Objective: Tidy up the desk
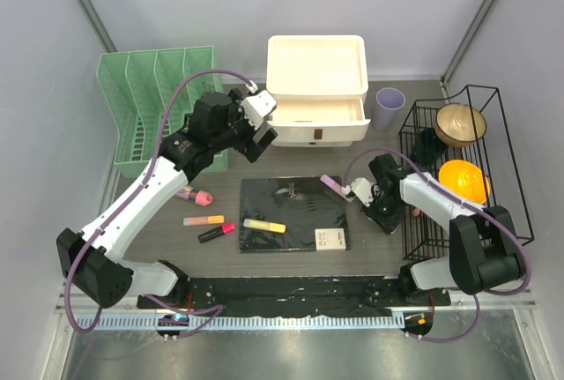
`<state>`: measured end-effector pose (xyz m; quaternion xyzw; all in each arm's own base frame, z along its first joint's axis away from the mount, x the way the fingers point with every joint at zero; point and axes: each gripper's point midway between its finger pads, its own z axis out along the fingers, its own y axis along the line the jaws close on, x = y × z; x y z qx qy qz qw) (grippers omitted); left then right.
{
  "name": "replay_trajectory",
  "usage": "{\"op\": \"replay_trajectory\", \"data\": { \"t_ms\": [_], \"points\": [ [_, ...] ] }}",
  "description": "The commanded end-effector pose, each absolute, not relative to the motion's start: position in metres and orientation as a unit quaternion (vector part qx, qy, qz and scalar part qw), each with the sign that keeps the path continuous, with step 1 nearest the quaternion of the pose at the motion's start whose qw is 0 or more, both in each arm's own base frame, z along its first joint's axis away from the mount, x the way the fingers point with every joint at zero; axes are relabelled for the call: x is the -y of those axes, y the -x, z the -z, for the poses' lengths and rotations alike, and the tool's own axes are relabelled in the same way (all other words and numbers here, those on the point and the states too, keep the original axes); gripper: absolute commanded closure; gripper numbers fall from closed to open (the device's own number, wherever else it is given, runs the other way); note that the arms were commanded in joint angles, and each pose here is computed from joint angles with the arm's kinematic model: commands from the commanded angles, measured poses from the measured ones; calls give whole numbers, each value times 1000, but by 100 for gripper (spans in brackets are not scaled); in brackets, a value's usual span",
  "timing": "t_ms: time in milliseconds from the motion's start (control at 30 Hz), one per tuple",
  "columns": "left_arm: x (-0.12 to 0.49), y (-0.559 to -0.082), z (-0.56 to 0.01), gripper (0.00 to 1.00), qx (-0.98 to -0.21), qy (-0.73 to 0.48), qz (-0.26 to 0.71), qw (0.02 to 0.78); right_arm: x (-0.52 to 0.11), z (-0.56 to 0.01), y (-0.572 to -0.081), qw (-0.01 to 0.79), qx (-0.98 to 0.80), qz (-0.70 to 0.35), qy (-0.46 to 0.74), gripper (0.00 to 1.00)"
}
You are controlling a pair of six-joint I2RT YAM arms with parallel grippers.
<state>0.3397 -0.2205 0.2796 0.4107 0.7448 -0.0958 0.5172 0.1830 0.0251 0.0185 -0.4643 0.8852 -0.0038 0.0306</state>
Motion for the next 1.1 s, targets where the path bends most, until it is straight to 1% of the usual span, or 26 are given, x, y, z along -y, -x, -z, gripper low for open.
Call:
{"op": "replay_trajectory", "data": {
  "t_ms": [0,100,133,167,233,400,567,667,833,1067],
  "points": [
    [215,-345,-307,0,-723,-391,90,562,-48,-61,-189,81,-879,-42,468,99],
    [211,-345,-309,0,-725,-379,90,568,-55,-91,-196,117,-874,-50,469,99],
    [209,-346,-311,0,-723,-374,89,573,-59,-99,-192,118,-873,-60,469,99],
    [207,-347,-312,0,-726,-366,91,575,-63,-116,-202,146,-870,-59,467,99],
    [202,-348,-313,0,-728,-355,92,579,-70,-134,-208,174,-866,-65,464,99],
    [193,-349,-311,0,-738,-324,103,583,-90,-196,-248,275,-852,-65,441,99],
    [186,-352,-306,0,-746,-306,102,583,-109,-257,-300,394,-826,-54,399,99],
    [185,-352,-301,0,-749,-305,101,579,-118,-281,-330,444,-813,-49,374,99],
    [183,-354,-298,0,-750,-302,99,580,-133,-303,-371,479,-802,-48,355,99],
    [178,-357,-294,0,-752,-299,92,580,-154,-310,-412,489,-795,-42,357,99]
  ]
}}
